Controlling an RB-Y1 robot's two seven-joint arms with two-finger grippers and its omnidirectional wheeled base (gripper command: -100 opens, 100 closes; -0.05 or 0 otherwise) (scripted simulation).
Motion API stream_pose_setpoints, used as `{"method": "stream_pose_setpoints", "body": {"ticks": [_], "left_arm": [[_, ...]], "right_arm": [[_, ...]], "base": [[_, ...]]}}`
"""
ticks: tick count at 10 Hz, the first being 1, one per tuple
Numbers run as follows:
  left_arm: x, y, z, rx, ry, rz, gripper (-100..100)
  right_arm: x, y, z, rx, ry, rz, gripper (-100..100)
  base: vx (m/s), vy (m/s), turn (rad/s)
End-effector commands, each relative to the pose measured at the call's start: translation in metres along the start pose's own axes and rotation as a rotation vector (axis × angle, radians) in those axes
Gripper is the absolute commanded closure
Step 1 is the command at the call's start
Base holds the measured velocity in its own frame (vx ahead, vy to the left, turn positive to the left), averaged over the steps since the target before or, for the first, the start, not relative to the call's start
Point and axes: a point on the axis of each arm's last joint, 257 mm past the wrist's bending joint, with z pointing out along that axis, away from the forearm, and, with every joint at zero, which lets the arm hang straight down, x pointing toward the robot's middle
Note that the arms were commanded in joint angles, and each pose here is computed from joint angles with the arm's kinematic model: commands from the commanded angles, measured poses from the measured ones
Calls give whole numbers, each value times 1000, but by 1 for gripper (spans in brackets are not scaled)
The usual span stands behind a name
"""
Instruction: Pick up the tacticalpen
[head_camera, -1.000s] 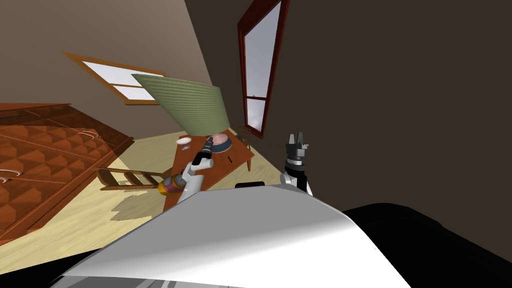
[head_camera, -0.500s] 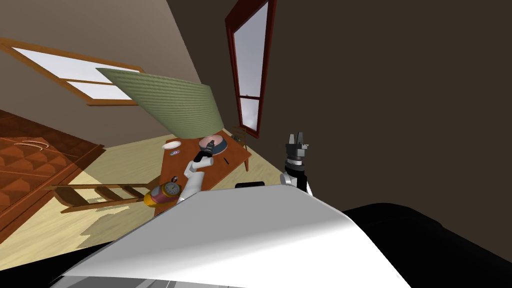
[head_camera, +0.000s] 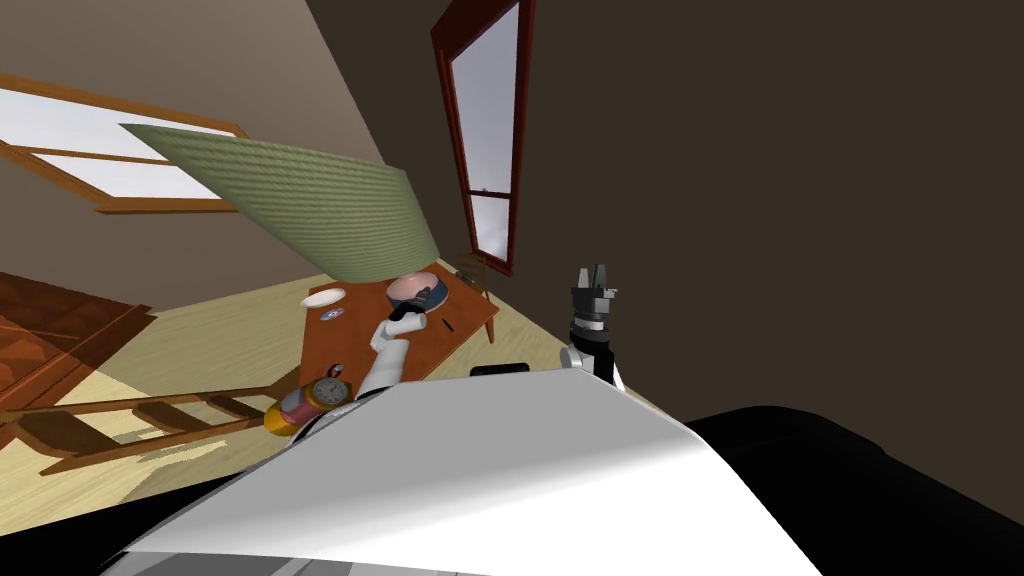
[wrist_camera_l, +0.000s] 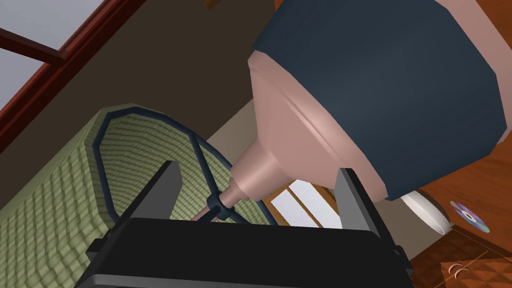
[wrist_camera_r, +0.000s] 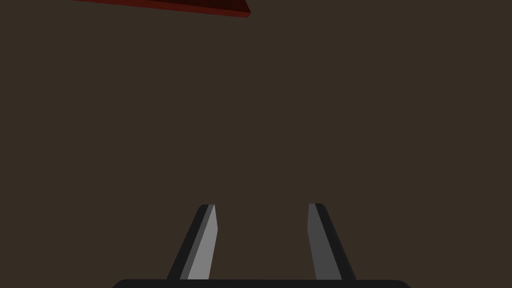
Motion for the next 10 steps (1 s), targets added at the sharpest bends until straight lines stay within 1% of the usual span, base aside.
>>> {"method": "stream_pose_setpoints", "body": {"ticks": [1, 2, 3, 4, 5, 6, 7, 8, 9, 10], "left_arm": [[7, 12, 4, -43, 26, 13, -100], [6, 22, 9, -83, 48, 34, -100], [14, 33, 9, -108, 65, 34, -100], [14, 35, 9, -110, 67, 33, -100], [13, 43, 13, -151, 92, 54, -100], [20, 54, 13, -172, 106, 53, -100], [22, 68, 15, -219, 136, 71, -100], [29, 81, 14, -244, 154, 69, -100], [25, 86, 16, -273, 175, 87, -100], [37, 104, 12, -310, 200, 84, -100]], "right_arm": [[0, 0, 0, 0, 0, 0, 0], [0, 0, 0, 0, 0, 0, 0], [0, 0, 0, 0, 0, 0, 0], [0, 0, 0, 0, 0, 0, 0], [0, 0, 0, 0, 0, 0, 0], [0, 0, 0, 0, 0, 0, 0], [0, 0, 0, 0, 0, 0, 0], [0, 0, 0, 0, 0, 0, 0], [0, 0, 0, 0, 0, 0, 0], [0, 0, 0, 0, 0, 0, 0]], "base": [[-4, 15, -120], [-2, 14, -178], [-1, 17, -127], [0, 9, -3], [1, 5, -247], [2, 15, -102], [5, 13, -165], [3, 16, -90], [3, 16, -187], [5, 16, -104]]}}
